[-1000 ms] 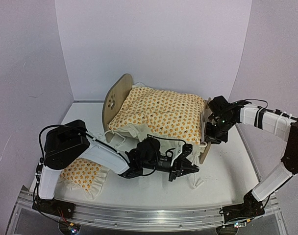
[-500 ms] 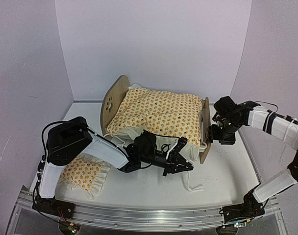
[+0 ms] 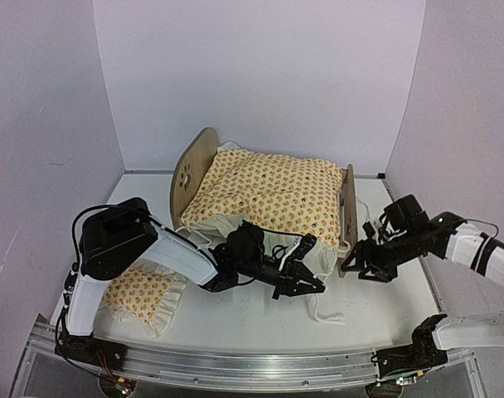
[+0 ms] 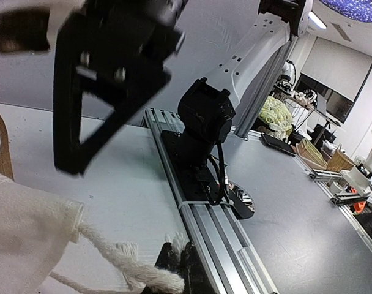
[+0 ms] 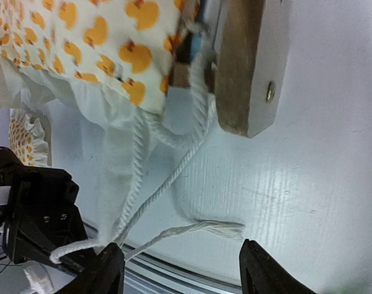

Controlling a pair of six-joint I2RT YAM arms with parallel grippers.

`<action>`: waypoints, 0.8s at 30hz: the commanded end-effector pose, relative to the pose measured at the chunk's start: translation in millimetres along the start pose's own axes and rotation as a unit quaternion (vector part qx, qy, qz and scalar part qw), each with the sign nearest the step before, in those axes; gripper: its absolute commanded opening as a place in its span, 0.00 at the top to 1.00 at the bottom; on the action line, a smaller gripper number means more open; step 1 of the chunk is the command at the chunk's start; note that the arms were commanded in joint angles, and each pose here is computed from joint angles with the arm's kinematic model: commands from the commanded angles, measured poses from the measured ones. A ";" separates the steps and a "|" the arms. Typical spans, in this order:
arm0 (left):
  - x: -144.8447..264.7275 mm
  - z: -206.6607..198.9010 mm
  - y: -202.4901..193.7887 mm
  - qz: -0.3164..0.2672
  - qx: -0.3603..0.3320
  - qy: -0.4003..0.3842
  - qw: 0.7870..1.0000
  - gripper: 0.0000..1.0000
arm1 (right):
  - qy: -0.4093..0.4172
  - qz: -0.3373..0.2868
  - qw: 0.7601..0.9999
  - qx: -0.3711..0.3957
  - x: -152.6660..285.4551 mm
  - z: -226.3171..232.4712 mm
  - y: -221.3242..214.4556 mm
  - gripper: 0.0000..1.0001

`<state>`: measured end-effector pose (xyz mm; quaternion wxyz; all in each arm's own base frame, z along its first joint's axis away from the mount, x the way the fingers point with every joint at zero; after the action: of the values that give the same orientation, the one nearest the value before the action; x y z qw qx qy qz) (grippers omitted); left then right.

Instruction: Set up the pet bed

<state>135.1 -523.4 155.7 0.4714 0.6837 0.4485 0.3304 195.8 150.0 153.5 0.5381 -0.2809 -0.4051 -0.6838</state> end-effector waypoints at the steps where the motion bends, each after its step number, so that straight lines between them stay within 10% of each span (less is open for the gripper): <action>1: 3.3 -6.6 24.6 -0.028 -0.028 -0.015 0.999 1.00 | 0.115 -0.040 0.986 -0.110 -23.7 11.3 2.7 0.32; 14: 1.9 -9.7 27.6 -0.032 -0.014 -0.030 0.999 1.00 | 0.202 -0.098 0.944 -0.241 -75.1 11.6 -0.6 0.36; 24: 4.7 -5.5 31.2 -0.042 -0.008 -0.008 0.999 1.00 | 0.129 -0.056 0.978 -0.157 -90.0 10.8 -28.3 0.36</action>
<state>134.2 -521.7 161.4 0.4648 0.6946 0.4543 0.3084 194.1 205.1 57.3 0.4742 -0.2892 -0.1659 -0.8149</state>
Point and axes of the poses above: each gripper's point midway between its finger pads, its own x axis back along the fingers, its own z axis along the line the jaws close on, y = z × x, the point moved 3 cm from there along x, back along the fingers, and after that the axes turned 1 degree about x, right-handed, at the moved point
